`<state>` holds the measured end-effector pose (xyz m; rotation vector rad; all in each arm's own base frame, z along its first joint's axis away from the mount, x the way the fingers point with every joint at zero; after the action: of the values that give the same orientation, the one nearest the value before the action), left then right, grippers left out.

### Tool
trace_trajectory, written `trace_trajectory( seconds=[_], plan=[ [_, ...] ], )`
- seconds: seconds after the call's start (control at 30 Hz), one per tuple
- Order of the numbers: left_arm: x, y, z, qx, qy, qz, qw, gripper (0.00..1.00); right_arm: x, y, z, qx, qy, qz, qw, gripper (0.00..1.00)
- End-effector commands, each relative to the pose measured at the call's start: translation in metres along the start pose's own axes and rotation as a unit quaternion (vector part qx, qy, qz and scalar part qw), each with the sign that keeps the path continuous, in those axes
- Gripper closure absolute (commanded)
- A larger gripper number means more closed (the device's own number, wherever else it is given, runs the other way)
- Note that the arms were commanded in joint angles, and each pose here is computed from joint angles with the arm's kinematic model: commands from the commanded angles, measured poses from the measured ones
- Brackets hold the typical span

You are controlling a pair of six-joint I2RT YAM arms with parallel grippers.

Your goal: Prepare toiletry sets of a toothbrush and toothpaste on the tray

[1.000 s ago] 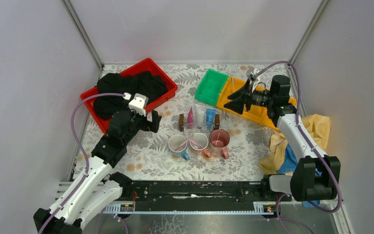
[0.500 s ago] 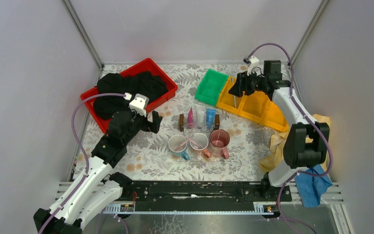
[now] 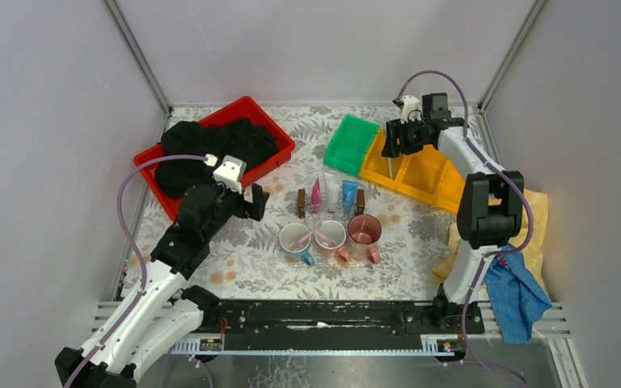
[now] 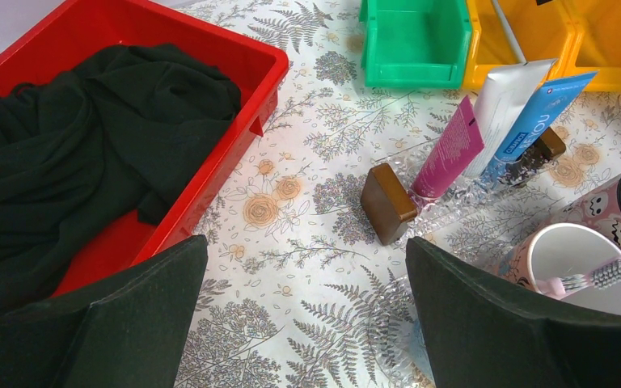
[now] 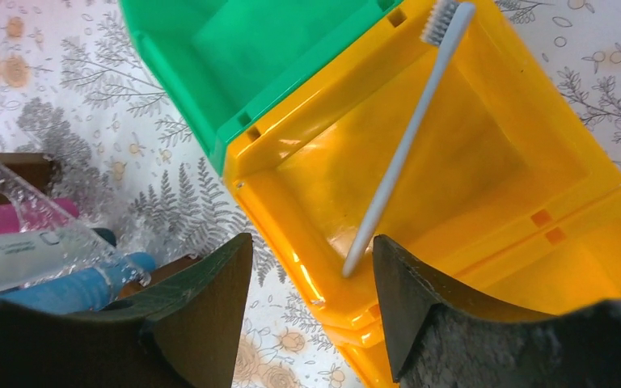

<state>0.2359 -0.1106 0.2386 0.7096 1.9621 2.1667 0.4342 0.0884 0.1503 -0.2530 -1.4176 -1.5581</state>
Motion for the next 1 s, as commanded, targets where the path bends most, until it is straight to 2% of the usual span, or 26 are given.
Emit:
trace_trajectory(
  seconds=[0.0,0.23,0.67,0.9,0.97],
  plan=[
    [0.000,0.012,0.001,-0.004,0.000,-0.033,0.999,0.00,-0.005,0.020,-0.003,0.024,-0.040,-0.006,0.999,0.39],
    [0.001,0.012,0.001,-0.005,0.001,-0.033,0.999,0.00,-0.027,0.034,-0.019,0.025,-0.090,0.007,0.996,0.51],
    [0.002,0.013,0.002,-0.005,0.002,-0.035,0.999,0.00,-0.064,0.035,-0.039,0.017,-0.119,0.032,0.992,0.57],
    [0.002,0.013,0.002,-0.007,0.002,-0.035,0.999,0.00,-0.073,0.033,-0.039,0.010,-0.113,0.039,0.993,0.67],
    [0.001,0.012,0.002,-0.007,0.002,-0.033,0.999,0.00,-0.073,0.034,-0.039,0.010,-0.112,0.038,0.993,0.73]
  ],
)
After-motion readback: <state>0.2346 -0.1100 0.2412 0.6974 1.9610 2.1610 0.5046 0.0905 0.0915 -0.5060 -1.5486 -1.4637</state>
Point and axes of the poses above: each gripper's point midway between its finger pads, its own x axis back along the fingers, its own z axis along the line the jaws close on, y = z × x, the point moved 4 cm from there along x, back along the fingers, and after that the axes turned 3 degrees about -x, right-handed, at the moved point
